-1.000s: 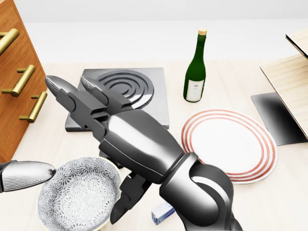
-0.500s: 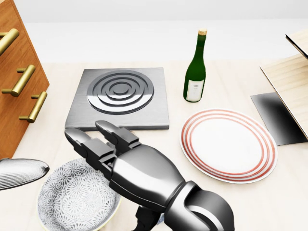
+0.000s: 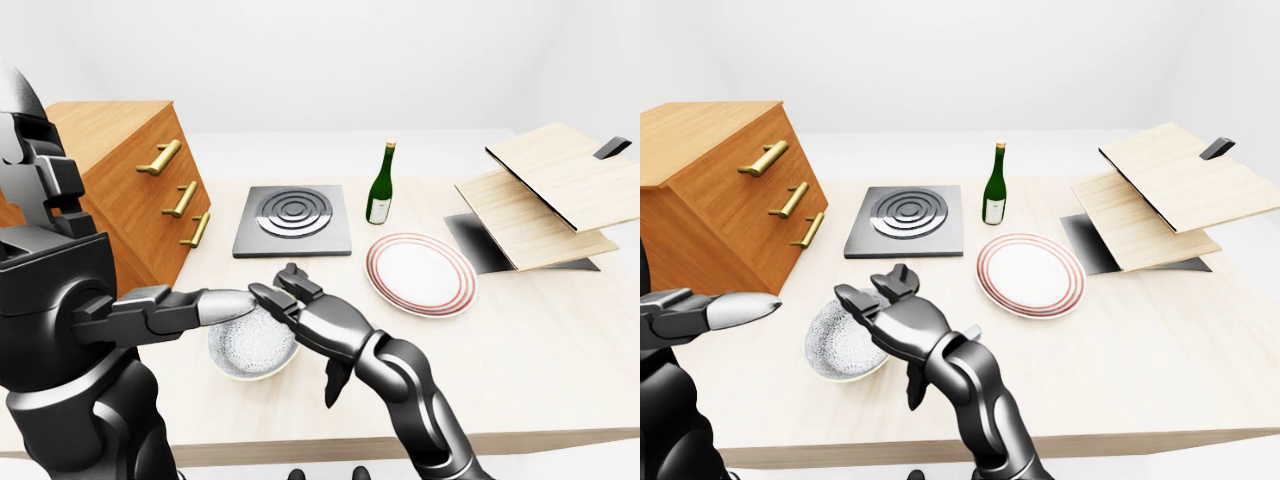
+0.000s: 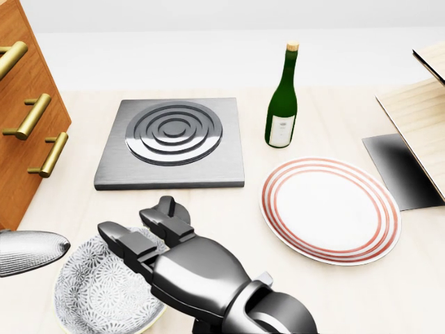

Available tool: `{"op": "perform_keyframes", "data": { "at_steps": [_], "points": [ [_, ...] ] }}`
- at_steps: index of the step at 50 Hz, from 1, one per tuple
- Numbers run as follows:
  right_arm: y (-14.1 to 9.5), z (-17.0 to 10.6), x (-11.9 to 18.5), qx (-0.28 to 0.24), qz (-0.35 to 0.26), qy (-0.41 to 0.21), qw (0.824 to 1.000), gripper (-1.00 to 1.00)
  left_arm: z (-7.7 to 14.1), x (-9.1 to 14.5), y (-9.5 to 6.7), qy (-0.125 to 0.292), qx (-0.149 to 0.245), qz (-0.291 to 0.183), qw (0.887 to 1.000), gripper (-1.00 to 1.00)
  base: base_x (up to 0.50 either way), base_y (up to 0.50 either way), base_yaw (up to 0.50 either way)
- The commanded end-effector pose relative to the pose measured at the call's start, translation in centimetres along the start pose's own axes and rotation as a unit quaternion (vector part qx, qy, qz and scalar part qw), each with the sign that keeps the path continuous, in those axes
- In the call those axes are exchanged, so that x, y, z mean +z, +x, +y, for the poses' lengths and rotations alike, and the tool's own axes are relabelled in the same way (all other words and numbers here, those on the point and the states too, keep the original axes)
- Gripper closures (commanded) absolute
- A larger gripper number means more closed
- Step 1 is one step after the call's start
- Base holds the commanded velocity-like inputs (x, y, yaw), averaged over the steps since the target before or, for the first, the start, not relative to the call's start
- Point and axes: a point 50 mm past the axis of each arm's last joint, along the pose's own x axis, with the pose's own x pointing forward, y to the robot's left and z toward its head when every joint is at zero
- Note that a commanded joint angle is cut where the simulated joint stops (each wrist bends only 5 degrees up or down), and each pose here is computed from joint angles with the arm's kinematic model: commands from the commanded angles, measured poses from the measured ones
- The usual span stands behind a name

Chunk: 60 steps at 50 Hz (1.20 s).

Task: Pick up the akita bowl and put it on the plate.

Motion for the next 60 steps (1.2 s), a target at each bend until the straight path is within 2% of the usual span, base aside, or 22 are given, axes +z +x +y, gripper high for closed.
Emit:
{"op": "perform_keyframes", "data": {
  "at_steps": [1,4,8,19,24,39,41,47,48,60],
  "points": [
    [0.9,-0.2,1.8,-0.002,-0.028,-0.014,1.0,-1.0,0.0,0.0,-0.1,0.002,0.001,0.003,1.0,-1.0,0.0,0.0,0.0],
    [1.2,-0.6,2.1,-0.009,-0.035,-0.014,0.999,-1.0,0.1,-0.1,-0.2,0.001,0.002,0.006,1.0,-1.0,0.0,0.0,0.0],
    [1.7,0.5,1.5,0.017,-0.028,-0.003,0.999,-1.0,0.0,-0.1,-0.1,-0.001,0.002,0.004,1.0,-1.0,0.0,0.0,0.0],
    [4.0,2.2,-3.0,0.09,0.049,0.016,0.995,-1.0,0.2,0.3,-0.2,0.002,0.005,-0.001,1.0,-1.0,0.0,0.0,0.0],
    [4.4,2.6,-4.0,0.107,0.071,0.014,0.992,-1.0,0.4,0.1,-0.2,0.004,0.007,0.003,1.0,-1.0,0.0,0.0,0.0],
    [5.4,3.0,-2.9,0.117,0.058,0.012,0.991,-1.0,0.5,0.2,-0.3,0.006,0.007,0.003,1.0,-1.0,0.0,0.0,0.0],
    [5.0,3.8,-1.7,0.118,0.043,0.012,0.992,-1.0,0.6,-0.3,-0.5,0.008,0.01,0.017,1.0,-1.0,0.0,0.0,0.0],
    [5.0,3.7,-0.2,0.109,0.019,0.012,0.994,-1.0,0.6,-0.2,-0.5,0.007,0.01,0.016,1.0,-1.0,0.0,0.0,0.0],
    [5.6,7.7,-0.8,0.192,0.037,0.021,0.98,-1.0,0.8,0.2,-0.5,0.009,0.012,0.008,1.0,-1.0,0.0,0.0,0.0],
    [5.5,8.0,-0.6,0.196,0.038,0.025,0.98,-1.0,0.9,0.4,-0.5,0.008,0.012,0.004,1.0,-1.0,0.0,0.0,0.0]
  ]
}}
